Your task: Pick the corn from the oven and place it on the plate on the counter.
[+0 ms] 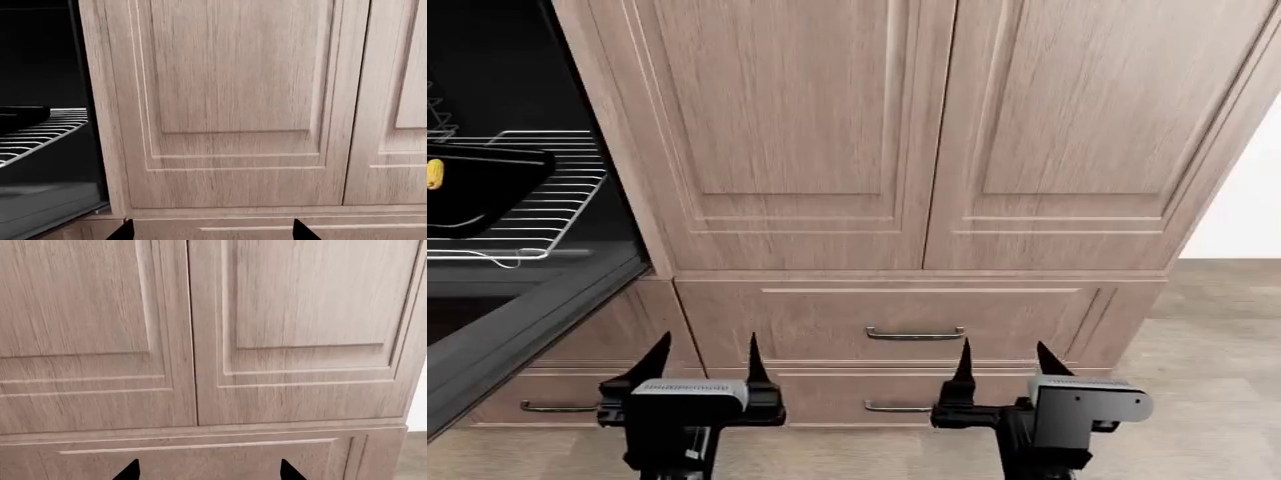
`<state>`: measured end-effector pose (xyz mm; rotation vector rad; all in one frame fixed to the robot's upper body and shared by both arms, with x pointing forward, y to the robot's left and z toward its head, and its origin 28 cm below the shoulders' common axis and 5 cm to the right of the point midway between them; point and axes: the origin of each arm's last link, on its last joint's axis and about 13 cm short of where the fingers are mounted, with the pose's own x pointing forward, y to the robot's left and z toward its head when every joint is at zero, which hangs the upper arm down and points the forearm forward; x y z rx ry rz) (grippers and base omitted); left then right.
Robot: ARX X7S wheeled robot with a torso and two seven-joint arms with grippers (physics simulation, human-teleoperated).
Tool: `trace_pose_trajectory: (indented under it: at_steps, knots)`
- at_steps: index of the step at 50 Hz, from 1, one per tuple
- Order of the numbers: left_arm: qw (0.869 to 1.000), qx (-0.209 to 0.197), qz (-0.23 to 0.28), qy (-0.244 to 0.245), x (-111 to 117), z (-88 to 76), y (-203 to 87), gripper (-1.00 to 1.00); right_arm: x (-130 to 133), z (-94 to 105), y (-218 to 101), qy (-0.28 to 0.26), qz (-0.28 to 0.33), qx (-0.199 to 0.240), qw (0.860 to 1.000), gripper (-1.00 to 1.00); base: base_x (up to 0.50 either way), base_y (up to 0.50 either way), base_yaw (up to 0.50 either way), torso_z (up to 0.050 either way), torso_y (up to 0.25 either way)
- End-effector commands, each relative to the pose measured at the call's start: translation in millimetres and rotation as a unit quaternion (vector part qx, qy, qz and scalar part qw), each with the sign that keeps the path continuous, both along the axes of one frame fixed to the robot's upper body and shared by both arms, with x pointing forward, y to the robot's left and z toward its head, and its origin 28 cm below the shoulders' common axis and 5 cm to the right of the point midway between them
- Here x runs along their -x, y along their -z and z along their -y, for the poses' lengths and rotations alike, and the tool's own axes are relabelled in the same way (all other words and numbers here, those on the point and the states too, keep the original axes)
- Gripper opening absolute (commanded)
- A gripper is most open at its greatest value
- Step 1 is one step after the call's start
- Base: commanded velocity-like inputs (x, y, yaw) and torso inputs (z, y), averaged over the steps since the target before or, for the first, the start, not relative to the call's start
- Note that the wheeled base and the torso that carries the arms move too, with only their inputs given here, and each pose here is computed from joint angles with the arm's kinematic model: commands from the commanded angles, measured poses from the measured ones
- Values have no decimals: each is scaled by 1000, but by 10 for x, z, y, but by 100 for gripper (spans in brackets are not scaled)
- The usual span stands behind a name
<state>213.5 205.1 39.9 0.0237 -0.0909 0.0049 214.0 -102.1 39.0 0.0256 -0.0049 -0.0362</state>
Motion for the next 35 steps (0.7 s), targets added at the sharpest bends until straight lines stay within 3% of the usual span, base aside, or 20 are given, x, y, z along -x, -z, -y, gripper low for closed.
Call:
trace_pose_trajectory:
  at_steps: [1,3,15,20,28,35]
  knots:
    - [996,10,87,6,-39,22,-734,100,-33,-12,-646,1,49,23,999,100,0,0,0,0,0]
    - [994,15,108,10,-10,51,-1015,100,-45,-42,-895,4,69,30,997,100,0,0,0,0,0]
    - [981,27,189,26,123,151,-1919,100,32,-79,-1897,-20,140,21,990,100,0,0,0,0,0]
    - [974,31,226,-1,192,105,-2308,100,74,-87,-2266,-25,176,27,984,100,0,0,0,0,0]
    - [967,32,253,18,336,117,-2617,100,192,-114,-2676,-42,225,29,973,100,0,0,0,0,0]
    - [961,31,276,14,394,94,-2785,100,249,-102,-2794,-39,244,29,968,100,0,0,0,0,0]
